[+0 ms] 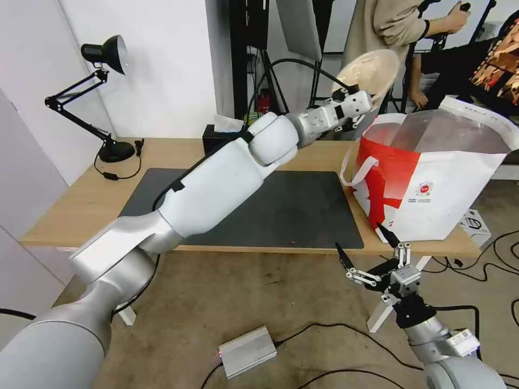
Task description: Pick up the trash from the table and place it into the takeout bag.
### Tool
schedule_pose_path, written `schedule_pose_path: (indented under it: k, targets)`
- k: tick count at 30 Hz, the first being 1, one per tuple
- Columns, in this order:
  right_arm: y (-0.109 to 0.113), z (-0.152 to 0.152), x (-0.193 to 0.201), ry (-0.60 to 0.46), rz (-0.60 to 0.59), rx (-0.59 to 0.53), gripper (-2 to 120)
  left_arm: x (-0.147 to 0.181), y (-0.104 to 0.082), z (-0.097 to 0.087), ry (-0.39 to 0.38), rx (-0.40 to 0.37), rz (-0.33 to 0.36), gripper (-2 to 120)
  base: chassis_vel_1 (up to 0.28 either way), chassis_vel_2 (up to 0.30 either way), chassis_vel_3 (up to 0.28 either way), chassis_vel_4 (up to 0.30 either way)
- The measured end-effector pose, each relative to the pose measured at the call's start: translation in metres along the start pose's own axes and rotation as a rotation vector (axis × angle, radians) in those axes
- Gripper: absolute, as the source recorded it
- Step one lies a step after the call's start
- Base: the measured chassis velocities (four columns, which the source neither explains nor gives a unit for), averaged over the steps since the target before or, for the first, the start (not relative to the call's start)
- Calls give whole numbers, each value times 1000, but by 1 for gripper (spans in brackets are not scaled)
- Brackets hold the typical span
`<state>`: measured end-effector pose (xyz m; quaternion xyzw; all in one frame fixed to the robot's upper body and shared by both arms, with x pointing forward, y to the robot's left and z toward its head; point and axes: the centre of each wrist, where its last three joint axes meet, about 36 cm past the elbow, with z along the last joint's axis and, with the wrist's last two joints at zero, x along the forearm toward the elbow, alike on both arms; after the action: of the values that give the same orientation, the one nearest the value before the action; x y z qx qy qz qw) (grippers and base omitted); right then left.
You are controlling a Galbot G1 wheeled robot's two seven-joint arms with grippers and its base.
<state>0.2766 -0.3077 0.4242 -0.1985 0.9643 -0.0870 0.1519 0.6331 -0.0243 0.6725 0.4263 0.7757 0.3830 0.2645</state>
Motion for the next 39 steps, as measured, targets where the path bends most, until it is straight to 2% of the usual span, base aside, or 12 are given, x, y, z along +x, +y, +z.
schedule_pose_path:
  k: [11,19,26,39]
  targets:
    - [0,0,0,0,0,0,100,-32,-8,-7,-22,-114,38,1,0,0,0,0]
    - [0,0,0,0,0,0,100,-45,-18,-11,-18,-151,59,1,0,0,0,0]
    - [0,0,0,0,0,0,100,-46,-27,-3,17,-252,86,1,0,0,0,0]
    - [0,0,0,0,0,0,100,-47,-40,12,61,-329,147,1,0,0,0,0]
